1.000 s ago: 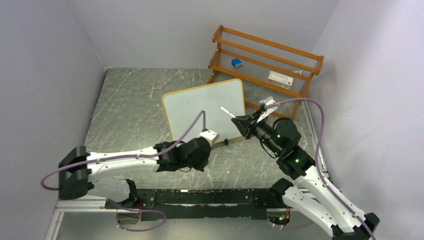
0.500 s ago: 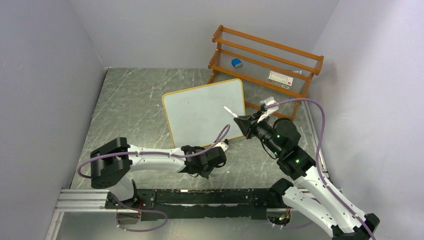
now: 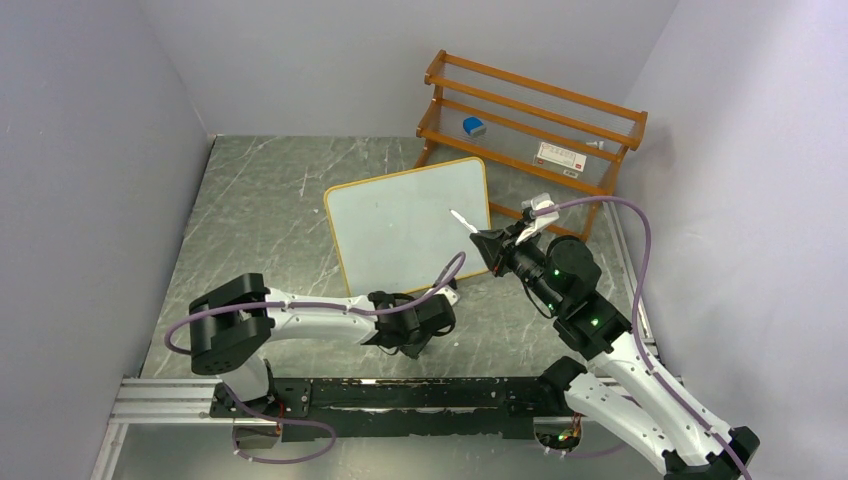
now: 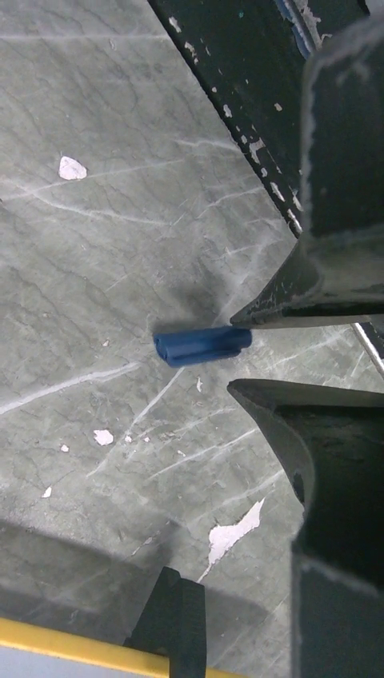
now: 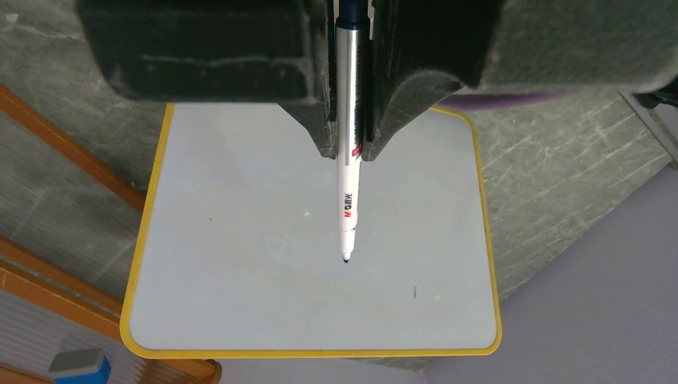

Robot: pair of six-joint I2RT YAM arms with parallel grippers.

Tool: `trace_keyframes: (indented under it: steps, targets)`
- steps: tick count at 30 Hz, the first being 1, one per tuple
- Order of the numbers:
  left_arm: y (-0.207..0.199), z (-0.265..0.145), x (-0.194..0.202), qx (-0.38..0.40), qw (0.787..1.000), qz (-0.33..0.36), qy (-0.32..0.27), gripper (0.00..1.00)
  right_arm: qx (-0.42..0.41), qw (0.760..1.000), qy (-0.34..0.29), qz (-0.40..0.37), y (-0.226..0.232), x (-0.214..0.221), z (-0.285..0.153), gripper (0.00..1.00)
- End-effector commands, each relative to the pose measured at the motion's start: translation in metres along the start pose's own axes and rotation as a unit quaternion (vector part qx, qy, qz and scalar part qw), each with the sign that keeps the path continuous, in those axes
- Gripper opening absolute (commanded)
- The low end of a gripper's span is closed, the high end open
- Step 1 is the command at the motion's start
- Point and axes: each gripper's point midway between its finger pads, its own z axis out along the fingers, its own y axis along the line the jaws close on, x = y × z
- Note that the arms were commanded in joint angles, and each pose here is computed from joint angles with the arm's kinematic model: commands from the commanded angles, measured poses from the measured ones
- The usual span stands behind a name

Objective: Write a sentence on the whiteboard
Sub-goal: Place the pen cap at the center of the board.

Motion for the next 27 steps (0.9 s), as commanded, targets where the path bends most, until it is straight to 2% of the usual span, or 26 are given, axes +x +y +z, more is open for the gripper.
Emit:
trace_keyframes:
  steps: [1,9,15,17,19,27]
  targets:
    - [-0.002,-0.021,-0.030,0.013,0.999,-0.007,-0.039,0.37,0.010,1.000,-0.012,-0.009,-0.003,-0.011,-0.002,0.00]
    - [0.024,-0.064,-0.082,0.033,0.990,-0.050,-0.124,0.65,0.007,1.000,-0.002,-0.011,-0.002,-0.008,0.000,0.00]
    - [0.050,-0.105,-0.121,0.062,0.977,-0.073,-0.190,0.77,0.001,1.000,0.004,-0.013,0.000,-0.008,0.003,0.00]
    - [0.062,-0.119,-0.133,0.072,0.971,-0.080,-0.214,0.84,-0.002,1.000,0.008,-0.015,0.001,-0.007,0.004,0.00]
    - [0.081,-0.133,-0.144,0.068,0.964,-0.092,-0.239,0.97,-0.003,1.000,0.010,-0.016,0.002,-0.007,0.005,0.00]
    - [0.164,-0.185,-0.166,0.060,0.939,-0.130,-0.314,0.96,-0.015,1.000,0.014,-0.018,0.006,-0.007,0.008,0.00]
